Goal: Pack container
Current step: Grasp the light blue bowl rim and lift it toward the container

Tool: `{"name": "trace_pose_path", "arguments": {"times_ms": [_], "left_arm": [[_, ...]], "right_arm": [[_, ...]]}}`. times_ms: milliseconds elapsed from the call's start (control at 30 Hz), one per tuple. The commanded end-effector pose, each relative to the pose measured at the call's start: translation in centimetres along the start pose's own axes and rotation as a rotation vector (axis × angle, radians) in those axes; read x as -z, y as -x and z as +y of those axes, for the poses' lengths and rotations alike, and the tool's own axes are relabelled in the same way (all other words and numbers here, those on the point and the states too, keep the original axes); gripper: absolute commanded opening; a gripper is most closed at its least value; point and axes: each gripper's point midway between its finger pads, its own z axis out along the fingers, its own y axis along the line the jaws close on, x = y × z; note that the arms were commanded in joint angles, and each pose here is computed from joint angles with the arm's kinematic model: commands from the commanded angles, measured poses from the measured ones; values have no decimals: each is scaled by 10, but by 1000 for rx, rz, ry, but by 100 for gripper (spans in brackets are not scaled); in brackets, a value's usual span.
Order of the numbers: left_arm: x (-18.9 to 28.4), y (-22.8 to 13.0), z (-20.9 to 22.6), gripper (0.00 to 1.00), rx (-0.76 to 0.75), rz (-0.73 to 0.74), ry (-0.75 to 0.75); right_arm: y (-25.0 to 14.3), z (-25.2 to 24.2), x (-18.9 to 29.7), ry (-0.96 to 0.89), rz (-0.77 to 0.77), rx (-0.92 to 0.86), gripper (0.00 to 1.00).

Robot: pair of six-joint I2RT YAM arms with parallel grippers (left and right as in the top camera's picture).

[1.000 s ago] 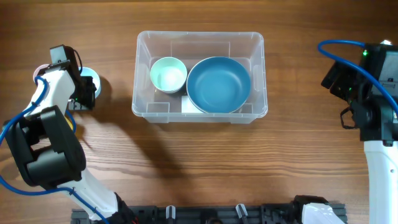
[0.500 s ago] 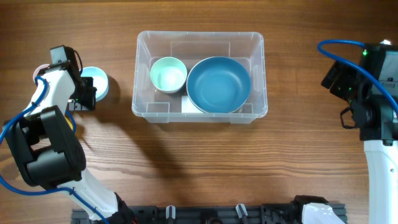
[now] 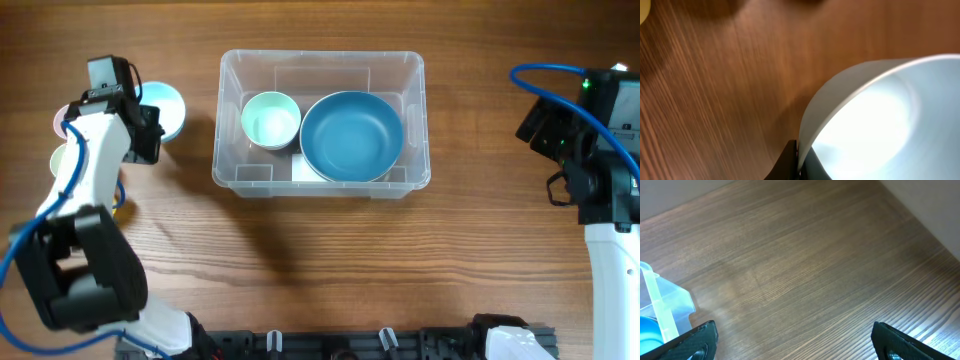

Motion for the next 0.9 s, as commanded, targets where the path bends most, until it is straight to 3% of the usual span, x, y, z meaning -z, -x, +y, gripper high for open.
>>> {"name": "trace_pose_path", "arguments": {"times_ms": [0, 167, 300, 367, 533, 667, 867], "left_arm": [[45, 4, -23, 4, -40, -62, -117], [94, -1, -38, 4, -85, -94, -250], [144, -23, -59, 4, -254, -122, -412], [175, -45, -72, 4, -399, -133, -527], [230, -92, -90, 4, -595, -158, -727], [246, -126, -95, 4, -670, -128, -797], [221, -159, -99, 5, -745, -75, -754]], "right_arm": [[4, -2, -1, -19, -9, -16, 100], [4, -2, -1, -19, -9, -16, 100], [4, -2, -1, -19, -9, -16, 99], [4, -2, -1, -19, -9, -16, 100], [4, -2, -1, -19, -8, -16, 99], [4, -2, -1, -19, -8, -16, 100], [4, -2, -1, -19, -8, -16, 100]]}}
